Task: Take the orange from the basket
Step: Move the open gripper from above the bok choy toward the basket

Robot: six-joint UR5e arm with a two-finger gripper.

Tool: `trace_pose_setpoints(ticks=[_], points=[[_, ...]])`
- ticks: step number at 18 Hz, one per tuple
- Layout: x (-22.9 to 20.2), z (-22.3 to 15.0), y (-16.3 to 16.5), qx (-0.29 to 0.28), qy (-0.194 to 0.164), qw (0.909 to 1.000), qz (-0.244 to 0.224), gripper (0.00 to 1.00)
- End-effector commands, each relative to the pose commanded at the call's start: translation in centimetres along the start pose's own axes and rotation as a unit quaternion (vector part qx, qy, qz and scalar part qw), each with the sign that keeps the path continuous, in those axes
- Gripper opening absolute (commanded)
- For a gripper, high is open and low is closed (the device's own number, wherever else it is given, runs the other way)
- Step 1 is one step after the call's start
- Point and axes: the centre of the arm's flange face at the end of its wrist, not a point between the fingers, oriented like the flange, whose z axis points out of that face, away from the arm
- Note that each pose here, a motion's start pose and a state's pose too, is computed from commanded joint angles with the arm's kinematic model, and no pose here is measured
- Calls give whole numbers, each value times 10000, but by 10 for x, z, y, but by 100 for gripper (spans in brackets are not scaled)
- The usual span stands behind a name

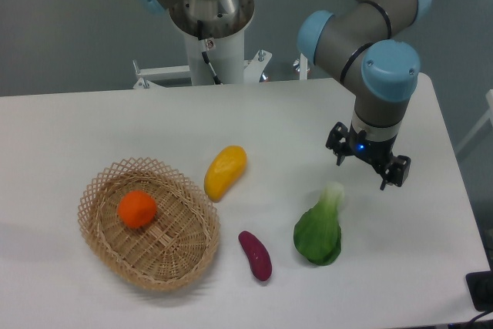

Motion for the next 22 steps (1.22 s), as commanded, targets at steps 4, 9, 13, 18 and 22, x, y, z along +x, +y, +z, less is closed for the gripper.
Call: trace_pose_setpoints(ticks=[4,9,13,18,22], points=[[0,0,-1,1,0,10000,15,100],[1,0,-2,-12,-3,10000,23,100],[3,-1,-5,21,29,10000,8,100],[12,-1,-21,65,42,9995,-292,100],[18,-2,-32,82,48,9995,-293,100]])
